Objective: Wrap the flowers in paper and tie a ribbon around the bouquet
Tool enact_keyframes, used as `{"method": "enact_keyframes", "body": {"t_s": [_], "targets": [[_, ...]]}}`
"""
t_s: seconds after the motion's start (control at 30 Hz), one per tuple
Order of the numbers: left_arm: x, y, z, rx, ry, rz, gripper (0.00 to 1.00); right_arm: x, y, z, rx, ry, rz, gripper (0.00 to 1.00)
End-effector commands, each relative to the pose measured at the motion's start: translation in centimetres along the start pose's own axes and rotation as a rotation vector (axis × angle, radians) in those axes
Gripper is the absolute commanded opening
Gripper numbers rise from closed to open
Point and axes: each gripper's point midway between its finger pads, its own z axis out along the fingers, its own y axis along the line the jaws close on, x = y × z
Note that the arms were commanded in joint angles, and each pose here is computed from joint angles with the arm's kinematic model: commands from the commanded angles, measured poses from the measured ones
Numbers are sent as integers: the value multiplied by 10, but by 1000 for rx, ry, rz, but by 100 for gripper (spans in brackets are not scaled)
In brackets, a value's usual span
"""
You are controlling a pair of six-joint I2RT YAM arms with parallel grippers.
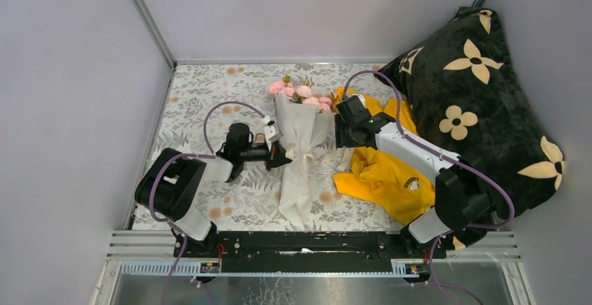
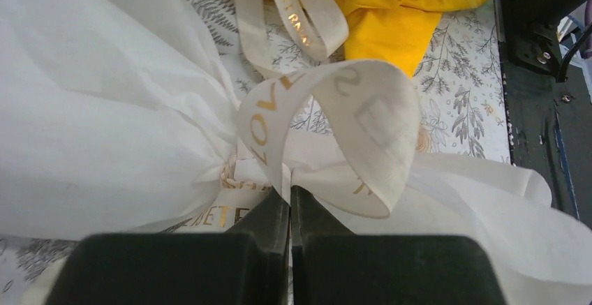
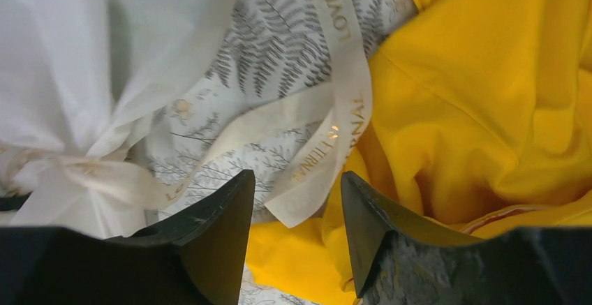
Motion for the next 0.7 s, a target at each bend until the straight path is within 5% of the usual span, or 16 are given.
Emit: {"method": "enact_keyframes", "body": {"t_s": [0.0, 0.37, 0.43, 0.53, 0.67], "targets": [[2, -11, 7, -45, 21, 61, 0, 28, -24, 16, 99, 107, 24, 57], [-8, -20, 10, -78, 20, 147, 0, 44, -18, 57, 32, 164, 2, 52], [-16, -20, 10, -78, 9, 160, 0, 42, -16, 64, 19, 167, -6, 39], [-24, -23, 8, -69, -6, 163, 0, 36, -19, 67, 8, 168, -6, 3], [-29, -25, 5, -64, -18, 161, 0, 2, -11, 40, -54, 89, -58, 0]]}}
